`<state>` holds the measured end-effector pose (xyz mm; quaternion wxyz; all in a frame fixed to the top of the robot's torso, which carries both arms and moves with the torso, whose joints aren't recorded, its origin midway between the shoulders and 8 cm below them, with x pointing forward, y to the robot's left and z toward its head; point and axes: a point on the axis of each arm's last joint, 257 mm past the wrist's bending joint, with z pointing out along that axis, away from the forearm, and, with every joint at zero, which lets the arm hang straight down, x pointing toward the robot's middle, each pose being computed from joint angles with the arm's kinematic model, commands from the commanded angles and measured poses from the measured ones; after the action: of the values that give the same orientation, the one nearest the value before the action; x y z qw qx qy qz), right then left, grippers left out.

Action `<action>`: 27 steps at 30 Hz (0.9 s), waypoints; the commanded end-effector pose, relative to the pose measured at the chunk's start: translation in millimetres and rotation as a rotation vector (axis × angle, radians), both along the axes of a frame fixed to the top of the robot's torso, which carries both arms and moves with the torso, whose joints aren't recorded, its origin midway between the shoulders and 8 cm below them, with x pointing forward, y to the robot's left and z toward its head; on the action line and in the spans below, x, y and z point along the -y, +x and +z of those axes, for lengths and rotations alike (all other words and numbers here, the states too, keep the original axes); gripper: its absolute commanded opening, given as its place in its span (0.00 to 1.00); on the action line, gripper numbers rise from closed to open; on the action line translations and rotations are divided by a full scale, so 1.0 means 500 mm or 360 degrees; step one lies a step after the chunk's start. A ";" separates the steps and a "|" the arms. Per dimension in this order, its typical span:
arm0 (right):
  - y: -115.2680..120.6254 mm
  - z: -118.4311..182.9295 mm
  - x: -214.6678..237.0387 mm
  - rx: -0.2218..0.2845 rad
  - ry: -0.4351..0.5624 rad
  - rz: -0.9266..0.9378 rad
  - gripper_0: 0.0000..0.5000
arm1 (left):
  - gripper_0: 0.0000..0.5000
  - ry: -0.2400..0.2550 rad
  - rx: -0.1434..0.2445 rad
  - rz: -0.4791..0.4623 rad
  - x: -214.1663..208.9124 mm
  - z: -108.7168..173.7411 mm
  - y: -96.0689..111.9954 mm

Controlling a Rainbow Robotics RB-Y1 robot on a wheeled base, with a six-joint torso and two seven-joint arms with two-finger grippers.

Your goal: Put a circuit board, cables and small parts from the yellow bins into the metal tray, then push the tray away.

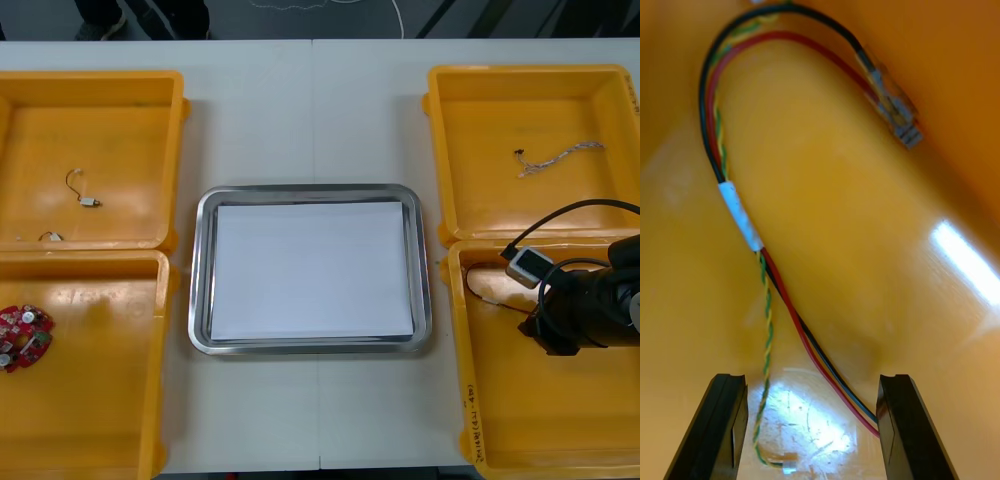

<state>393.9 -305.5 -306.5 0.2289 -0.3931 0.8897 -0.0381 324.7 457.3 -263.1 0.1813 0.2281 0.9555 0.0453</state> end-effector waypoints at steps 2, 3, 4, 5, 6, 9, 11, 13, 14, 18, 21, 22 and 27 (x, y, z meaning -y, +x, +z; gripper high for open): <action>-0.017 -0.018 0.004 -0.0017 -0.0062 0.0083 1.00 | 1.00 0.0104 0.0002 -0.0189 -0.016 -0.031 -0.025; -0.017 -0.020 0.005 -0.0021 -0.0063 0.0082 1.00 | 1.00 0.0104 0.0004 -0.0185 -0.017 -0.032 -0.026; -0.016 -0.021 0.003 -0.0015 -0.0060 0.0087 1.00 | 1.00 0.0103 0.0006 -0.0181 -0.016 -0.037 -0.026; -0.017 -0.022 0.000 -0.0015 -0.0055 0.0090 1.00 | 1.00 0.0100 0.0009 -0.0181 -0.014 -0.039 -0.026; -0.017 -0.026 -0.001 -0.0016 -0.0050 0.0089 1.00 | 1.00 0.0096 0.0004 -0.0172 -0.013 -0.045 -0.029; -0.017 -0.033 -0.004 -0.0014 -0.0046 0.0094 1.00 | 1.00 0.0084 0.0004 -0.0163 -0.007 -0.055 -0.032; -0.015 -0.038 -0.002 -0.0009 -0.0056 0.0096 1.00 | 1.00 0.0077 0.0009 -0.0155 -0.003 -0.059 -0.031; -0.014 -0.041 0.002 -0.0006 -0.0071 0.0099 1.00 | 1.00 0.0077 0.0011 -0.0153 0.000 -0.065 -0.030; -0.015 -0.041 0.001 -0.0007 -0.0070 0.0101 1.00 | 1.00 0.0082 0.0010 -0.0155 0.002 -0.068 -0.029; -0.014 -0.043 0.004 -0.0009 -0.0070 0.0096 1.00 | 1.00 0.0105 0.0006 -0.0157 0.000 -0.076 -0.027; -0.015 -0.048 0.007 -0.0016 -0.0070 0.0090 1.00 | 1.00 0.0110 0.0009 -0.0154 -0.002 -0.084 -0.023; -0.016 -0.049 0.010 -0.0021 -0.0069 0.0085 1.00 | 1.00 0.0112 0.0012 -0.0150 -0.003 -0.088 -0.021; -0.014 -0.050 0.011 -0.0021 -0.0064 0.0081 0.05 | 1.00 0.0117 0.0020 -0.0145 -0.007 -0.100 -0.015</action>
<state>394.8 -301.7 -321.5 0.2319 -0.3982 0.8867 -0.0384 328.3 460.7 -298.0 0.2001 0.1896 0.9596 0.0557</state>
